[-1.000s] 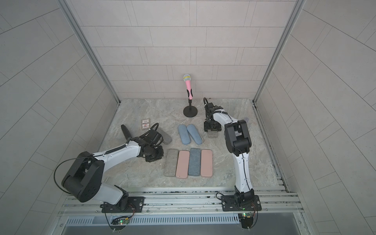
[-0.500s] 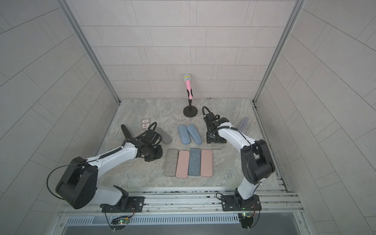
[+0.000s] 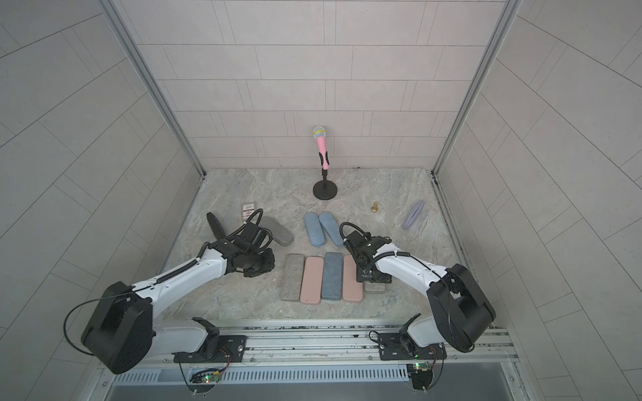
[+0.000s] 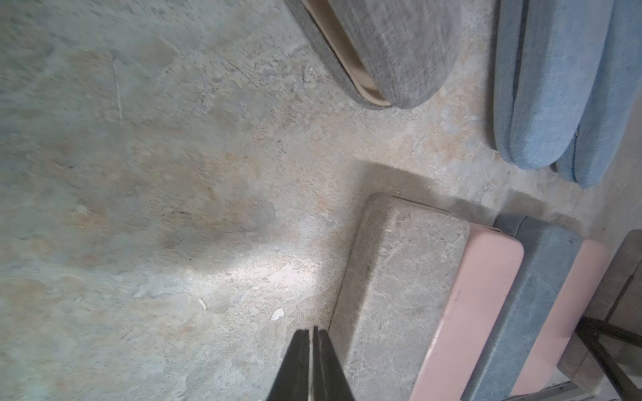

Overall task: Close the glasses case
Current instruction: Place the glasses case at the center of the board.

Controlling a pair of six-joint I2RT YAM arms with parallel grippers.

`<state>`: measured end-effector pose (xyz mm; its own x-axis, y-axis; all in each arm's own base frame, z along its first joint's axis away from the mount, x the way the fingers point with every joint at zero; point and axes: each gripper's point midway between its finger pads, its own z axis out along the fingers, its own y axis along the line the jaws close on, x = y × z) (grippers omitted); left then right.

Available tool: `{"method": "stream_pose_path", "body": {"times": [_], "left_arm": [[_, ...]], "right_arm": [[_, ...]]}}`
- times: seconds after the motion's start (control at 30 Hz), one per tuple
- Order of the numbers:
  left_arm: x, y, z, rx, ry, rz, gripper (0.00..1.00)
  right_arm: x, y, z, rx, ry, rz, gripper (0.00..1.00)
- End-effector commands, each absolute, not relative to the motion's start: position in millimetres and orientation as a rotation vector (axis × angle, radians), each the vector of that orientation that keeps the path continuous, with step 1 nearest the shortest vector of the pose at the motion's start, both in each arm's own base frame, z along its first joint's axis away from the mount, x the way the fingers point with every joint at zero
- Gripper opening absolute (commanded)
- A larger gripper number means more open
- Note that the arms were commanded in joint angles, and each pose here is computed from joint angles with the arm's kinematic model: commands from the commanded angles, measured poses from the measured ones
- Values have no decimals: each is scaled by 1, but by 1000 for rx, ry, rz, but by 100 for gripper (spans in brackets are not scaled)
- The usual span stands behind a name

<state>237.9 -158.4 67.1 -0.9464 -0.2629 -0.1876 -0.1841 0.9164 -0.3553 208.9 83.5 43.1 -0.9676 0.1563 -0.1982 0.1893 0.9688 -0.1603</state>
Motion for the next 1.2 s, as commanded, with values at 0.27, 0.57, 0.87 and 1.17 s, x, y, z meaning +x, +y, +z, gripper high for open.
{"method": "stream_pose_path", "body": {"times": [0.27, 0.57, 0.87, 1.17], "left_arm": [[232, -149, 65, -356, 2864, -436, 11], [233, -148, 64, -360, 2863, -429, 11], [235, -150, 62, -352, 2867, -430, 11], [232, -136, 48, -346, 2893, -305, 1]], "right_arm": [[193, 93, 25, 304, 2946, -172, 66], [190, 103, 23, 250, 2967, -200, 85], [198, 92, 60, 256, 2882, -259, 92], [215, 70, 94, 341, 2713, -335, 45]]}}
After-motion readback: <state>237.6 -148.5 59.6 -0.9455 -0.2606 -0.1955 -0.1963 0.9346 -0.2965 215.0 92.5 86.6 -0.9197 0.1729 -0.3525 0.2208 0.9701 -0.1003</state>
